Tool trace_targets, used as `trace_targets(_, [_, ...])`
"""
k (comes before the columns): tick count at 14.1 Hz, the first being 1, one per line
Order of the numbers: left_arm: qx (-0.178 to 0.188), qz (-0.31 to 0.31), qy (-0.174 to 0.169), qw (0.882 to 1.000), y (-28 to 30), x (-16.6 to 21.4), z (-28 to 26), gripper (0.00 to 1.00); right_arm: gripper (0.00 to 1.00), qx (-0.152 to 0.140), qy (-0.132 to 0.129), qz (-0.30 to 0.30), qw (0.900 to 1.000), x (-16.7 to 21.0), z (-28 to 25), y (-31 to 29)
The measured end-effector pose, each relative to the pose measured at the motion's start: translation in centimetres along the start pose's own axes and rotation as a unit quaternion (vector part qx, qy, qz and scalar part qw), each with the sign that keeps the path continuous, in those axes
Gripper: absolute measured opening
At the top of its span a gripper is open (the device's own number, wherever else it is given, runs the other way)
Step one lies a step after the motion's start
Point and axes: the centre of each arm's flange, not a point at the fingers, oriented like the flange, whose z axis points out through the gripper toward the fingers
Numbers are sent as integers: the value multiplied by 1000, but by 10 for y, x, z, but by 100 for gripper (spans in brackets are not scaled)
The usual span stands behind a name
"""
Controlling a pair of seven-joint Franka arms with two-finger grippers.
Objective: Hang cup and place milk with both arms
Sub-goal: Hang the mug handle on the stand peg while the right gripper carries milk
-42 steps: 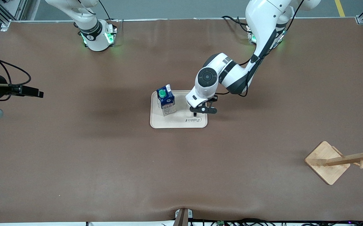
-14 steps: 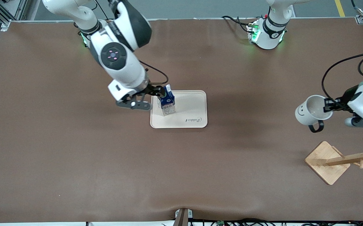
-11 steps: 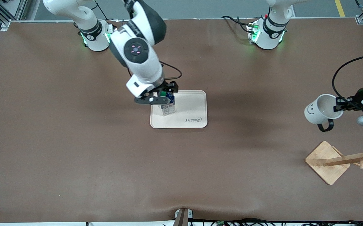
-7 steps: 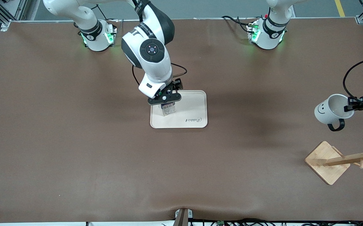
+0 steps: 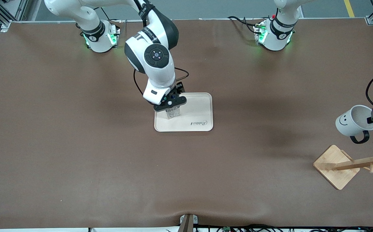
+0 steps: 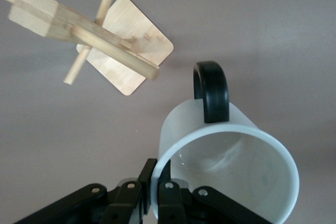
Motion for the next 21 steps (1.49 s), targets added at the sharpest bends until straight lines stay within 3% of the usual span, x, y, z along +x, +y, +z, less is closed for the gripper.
trace_targets(9, [3, -11, 15, 1000, -25, 1, -2, 7, 100, -23, 1, -23, 999, -7, 37, -14])
trace_targets(13, [2, -20, 16, 1000, -39, -2, 1, 7, 58, -25, 1, -23, 999, -6, 38, -14])
trace_targets(16, [2, -17, 20, 1000, -50, -2, 5, 7, 56, -26, -3, -22, 999, -5, 19, -14])
trace_targets(21, [4, -14, 31, 999, -59, 4, 14, 7, 56, -9, -39, 22, 999, -1, -63, 28])
